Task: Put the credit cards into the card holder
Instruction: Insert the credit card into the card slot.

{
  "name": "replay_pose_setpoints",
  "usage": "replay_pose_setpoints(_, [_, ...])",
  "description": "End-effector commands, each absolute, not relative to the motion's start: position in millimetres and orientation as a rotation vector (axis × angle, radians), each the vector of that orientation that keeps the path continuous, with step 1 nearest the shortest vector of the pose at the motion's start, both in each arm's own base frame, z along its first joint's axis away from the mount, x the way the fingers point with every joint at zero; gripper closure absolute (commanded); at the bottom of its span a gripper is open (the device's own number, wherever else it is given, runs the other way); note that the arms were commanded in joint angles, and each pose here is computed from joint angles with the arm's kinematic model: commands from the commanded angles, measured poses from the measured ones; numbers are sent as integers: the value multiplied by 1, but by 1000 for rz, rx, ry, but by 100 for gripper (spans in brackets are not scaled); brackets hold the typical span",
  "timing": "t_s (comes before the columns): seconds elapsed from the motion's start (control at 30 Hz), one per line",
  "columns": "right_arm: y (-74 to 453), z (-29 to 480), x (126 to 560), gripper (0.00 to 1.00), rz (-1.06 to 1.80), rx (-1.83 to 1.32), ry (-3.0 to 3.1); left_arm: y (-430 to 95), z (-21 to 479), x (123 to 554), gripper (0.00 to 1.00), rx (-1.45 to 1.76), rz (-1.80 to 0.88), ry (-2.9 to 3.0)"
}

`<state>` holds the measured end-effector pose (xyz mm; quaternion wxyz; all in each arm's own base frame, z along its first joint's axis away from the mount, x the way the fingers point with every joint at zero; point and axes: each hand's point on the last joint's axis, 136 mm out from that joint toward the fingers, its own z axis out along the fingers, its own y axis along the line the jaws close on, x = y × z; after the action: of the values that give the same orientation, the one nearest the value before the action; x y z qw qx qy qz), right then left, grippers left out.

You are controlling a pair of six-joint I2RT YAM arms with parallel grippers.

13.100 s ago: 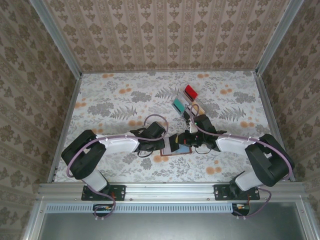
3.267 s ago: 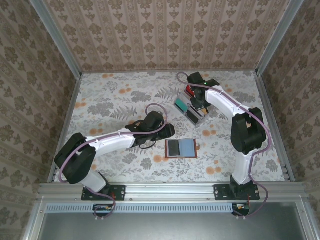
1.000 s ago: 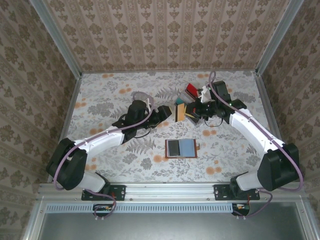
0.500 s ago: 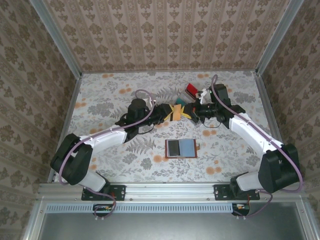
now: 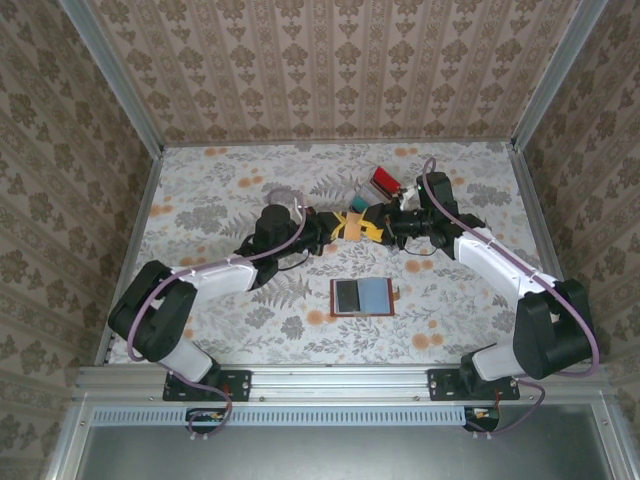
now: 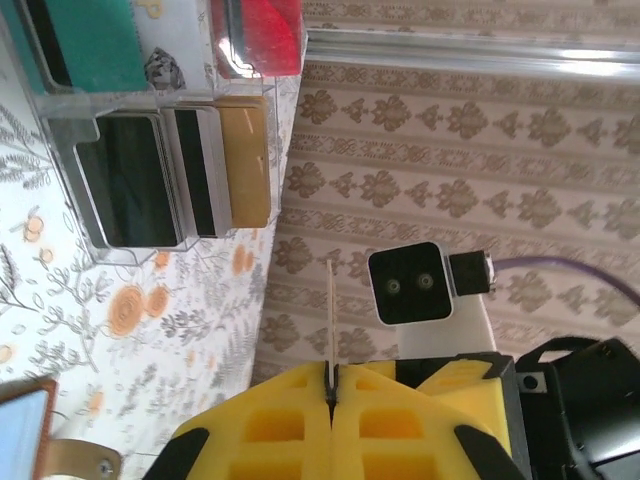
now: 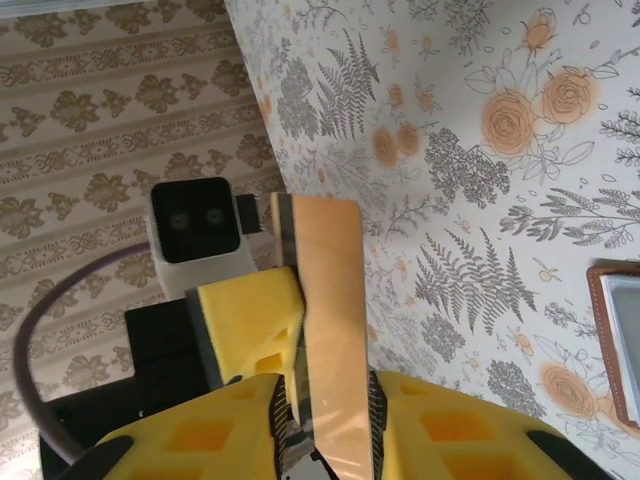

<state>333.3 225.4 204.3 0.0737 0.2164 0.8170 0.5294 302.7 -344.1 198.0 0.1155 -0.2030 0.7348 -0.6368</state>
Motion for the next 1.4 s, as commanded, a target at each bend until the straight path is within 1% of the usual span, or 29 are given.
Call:
replay_pose_setpoints(0.0, [229, 209, 335, 68, 1611, 649, 2438, -346, 207, 301, 100, -727, -1971, 2085])
replay_pose_setpoints(0.03, [229, 207, 334, 67, 1598, 650, 2452, -347, 208, 300, 100, -753, -1983, 2086])
replay_pose_setpoints(0.07, [231, 204, 333, 62, 1593, 651, 2465, -348, 208, 299, 100, -775, -1994, 2086])
replay_pose_setpoints(0.23, [236, 199, 333, 61, 1558, 642, 2501, -351, 204, 295, 100, -871, -2026, 2097])
replay_pose_setpoints(0.37, [233, 191, 334, 66, 1508, 680, 2515, -353, 200, 292, 100, -979, -2084, 2065])
replay_pose_setpoints(0.53, [229, 190, 335, 67, 1473, 705, 2507, -358, 193, 291, 100, -1114, -2177, 1993])
replay_pose_setpoints(0.7, [228, 190, 334, 69, 1455, 698, 2514, -368, 184, 291, 100, -1161, -2232, 1961])
replay_pose_setpoints(0.93, [222, 183, 333, 70, 1390, 707, 2532, -380, 180, 289, 100, -1168, -2288, 1933])
replay_pose_setpoints(1.17, [211, 179, 330, 74, 1281, 698, 2549, -373, 177, 286, 100, -1096, -2166, 1997])
replay_pose_setpoints(1.3, [205, 174, 329, 79, 1238, 704, 2543, -365, 178, 285, 100, -1033, -2099, 2032])
replay_pose_setpoints(1.37, [206, 173, 329, 84, 1259, 684, 2533, -363, 179, 286, 100, -997, -2086, 2031])
